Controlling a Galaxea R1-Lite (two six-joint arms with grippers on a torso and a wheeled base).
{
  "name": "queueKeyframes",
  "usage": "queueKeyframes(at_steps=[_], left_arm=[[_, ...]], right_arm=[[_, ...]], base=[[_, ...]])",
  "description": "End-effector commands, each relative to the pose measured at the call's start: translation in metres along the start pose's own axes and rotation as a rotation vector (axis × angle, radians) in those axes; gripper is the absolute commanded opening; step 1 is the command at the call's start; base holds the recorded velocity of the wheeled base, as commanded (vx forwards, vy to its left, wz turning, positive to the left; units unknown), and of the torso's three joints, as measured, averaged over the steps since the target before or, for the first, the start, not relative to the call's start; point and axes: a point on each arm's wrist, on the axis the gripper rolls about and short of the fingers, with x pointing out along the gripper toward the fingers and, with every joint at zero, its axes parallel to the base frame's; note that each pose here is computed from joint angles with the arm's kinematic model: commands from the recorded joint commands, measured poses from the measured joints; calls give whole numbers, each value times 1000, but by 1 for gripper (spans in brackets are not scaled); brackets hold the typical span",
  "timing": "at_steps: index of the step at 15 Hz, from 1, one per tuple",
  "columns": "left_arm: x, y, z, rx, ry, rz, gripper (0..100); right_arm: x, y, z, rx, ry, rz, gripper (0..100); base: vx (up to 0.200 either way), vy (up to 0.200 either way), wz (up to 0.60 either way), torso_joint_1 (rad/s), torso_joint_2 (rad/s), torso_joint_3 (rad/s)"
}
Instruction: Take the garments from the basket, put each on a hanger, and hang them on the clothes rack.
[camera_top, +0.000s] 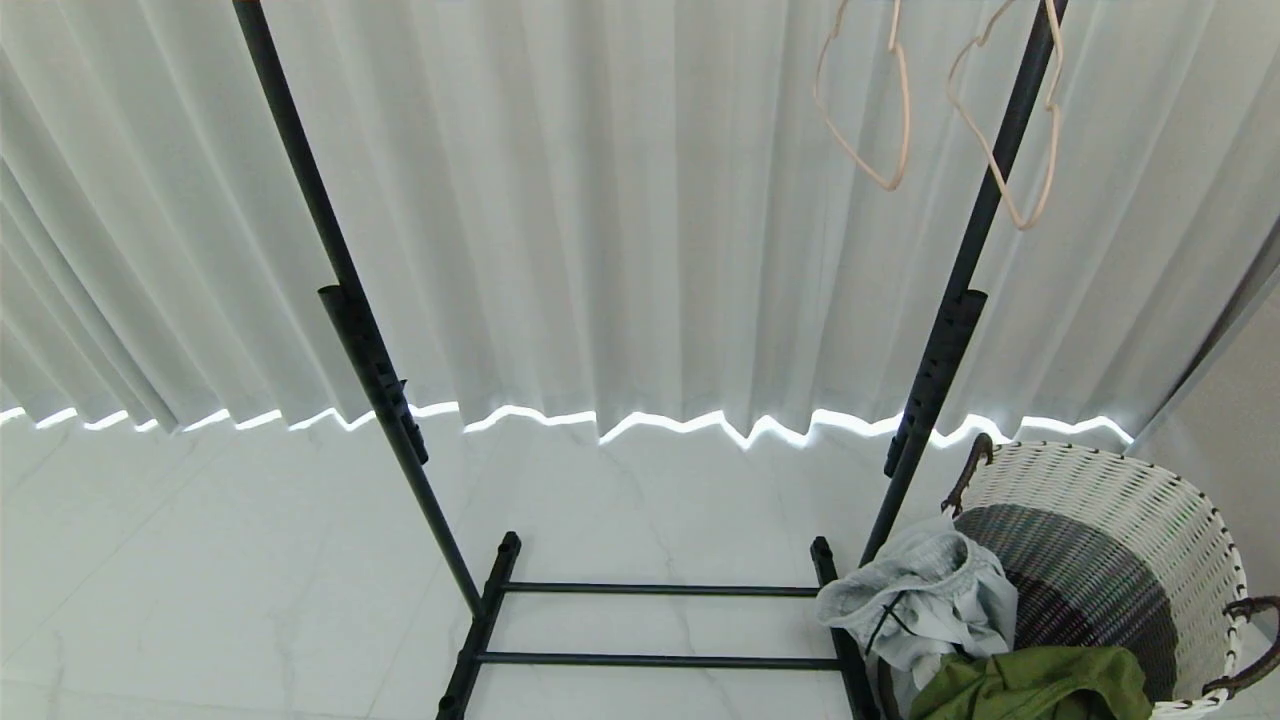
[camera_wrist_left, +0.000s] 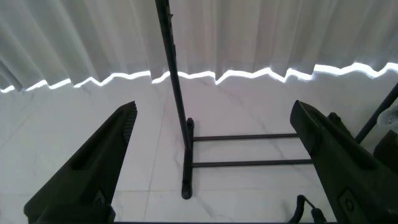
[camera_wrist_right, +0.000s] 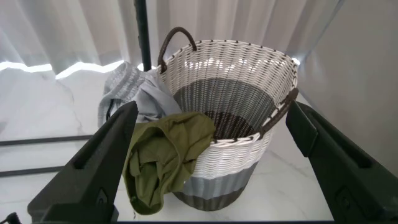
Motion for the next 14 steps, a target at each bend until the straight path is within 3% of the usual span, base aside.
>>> queueKeyframes(at_steps=[1,14], left_arm=[[0,0,0,-1,1,1,100],[0,0,0,1,1,1,100]], right_arm=[[0,0,0,1,2,0,100],[0,0,0,-28,0,3,100]], base=[[0,0,0,0,0,0],[0,0,0,0,0,0]])
